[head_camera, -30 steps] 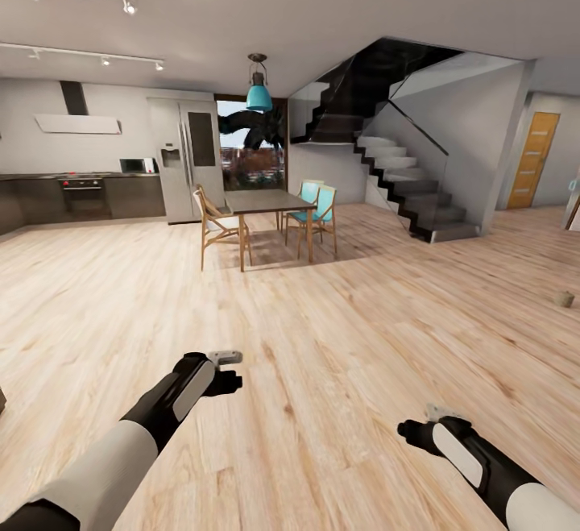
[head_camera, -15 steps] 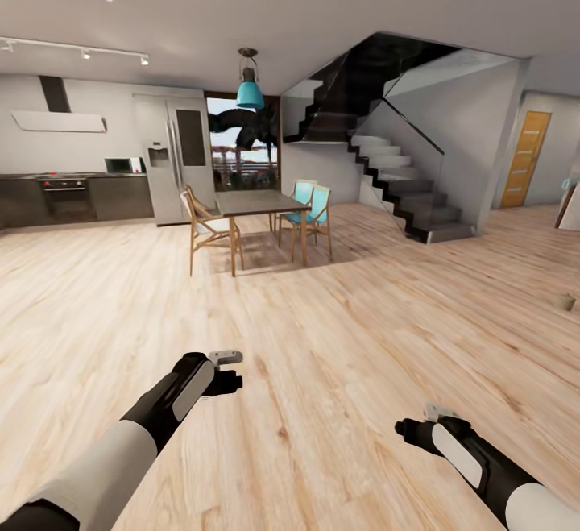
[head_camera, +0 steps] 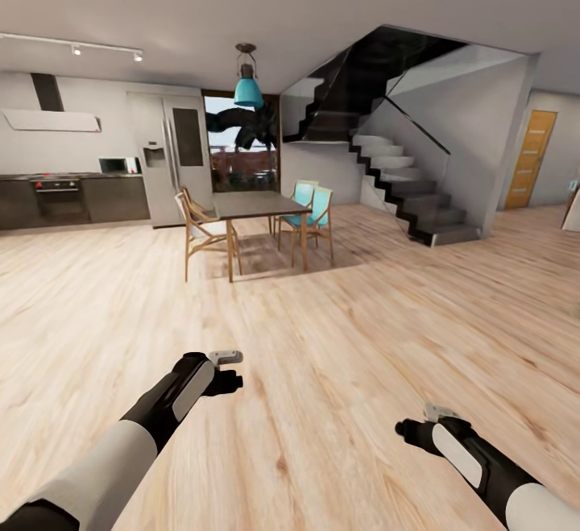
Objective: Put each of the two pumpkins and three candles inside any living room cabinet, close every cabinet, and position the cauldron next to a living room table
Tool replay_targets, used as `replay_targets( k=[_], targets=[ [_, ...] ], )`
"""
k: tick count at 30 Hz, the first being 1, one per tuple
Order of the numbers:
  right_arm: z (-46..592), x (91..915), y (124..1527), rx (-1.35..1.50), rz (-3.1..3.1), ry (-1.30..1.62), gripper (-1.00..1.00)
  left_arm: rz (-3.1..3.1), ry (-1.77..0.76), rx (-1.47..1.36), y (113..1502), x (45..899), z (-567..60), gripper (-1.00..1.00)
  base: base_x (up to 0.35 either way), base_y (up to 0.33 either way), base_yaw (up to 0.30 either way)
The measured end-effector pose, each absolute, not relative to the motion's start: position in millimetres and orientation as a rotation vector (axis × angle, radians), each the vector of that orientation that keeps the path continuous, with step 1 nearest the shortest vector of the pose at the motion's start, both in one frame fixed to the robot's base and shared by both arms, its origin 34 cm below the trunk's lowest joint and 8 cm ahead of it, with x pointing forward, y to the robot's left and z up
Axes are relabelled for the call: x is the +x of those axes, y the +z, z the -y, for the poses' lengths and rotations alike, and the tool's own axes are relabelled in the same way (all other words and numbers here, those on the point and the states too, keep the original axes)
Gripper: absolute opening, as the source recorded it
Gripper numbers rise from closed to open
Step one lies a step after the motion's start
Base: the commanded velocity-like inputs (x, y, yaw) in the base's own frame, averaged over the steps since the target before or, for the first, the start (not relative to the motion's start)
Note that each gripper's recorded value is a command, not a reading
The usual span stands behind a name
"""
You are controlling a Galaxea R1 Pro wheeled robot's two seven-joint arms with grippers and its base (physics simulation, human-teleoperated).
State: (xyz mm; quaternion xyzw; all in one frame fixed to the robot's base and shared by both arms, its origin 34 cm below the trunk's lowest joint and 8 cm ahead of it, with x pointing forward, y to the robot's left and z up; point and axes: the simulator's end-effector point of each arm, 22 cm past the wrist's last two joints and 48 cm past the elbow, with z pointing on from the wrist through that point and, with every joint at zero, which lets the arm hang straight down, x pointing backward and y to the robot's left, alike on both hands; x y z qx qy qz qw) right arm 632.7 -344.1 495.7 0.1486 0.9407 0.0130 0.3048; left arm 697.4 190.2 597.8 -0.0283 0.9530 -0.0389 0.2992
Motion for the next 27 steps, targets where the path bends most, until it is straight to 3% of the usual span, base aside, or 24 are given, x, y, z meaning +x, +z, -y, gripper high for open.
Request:
replay_targets(
  k=[6,27],
  targets=[
    [343.8,631.3,494.2,0.393,-2.498,0.036,1.0,-2.532,-0.103,-0.075,597.2,697.4,-190.3,1.0,0.336,0.0,-0.105],
    [332.8,629.7,485.8,0.414,-2.515,0.111,1.0,-2.55,-0.103,-0.072,587.3,696.0,-189.1,1.0,0.331,0.073,-0.252]
  ],
)
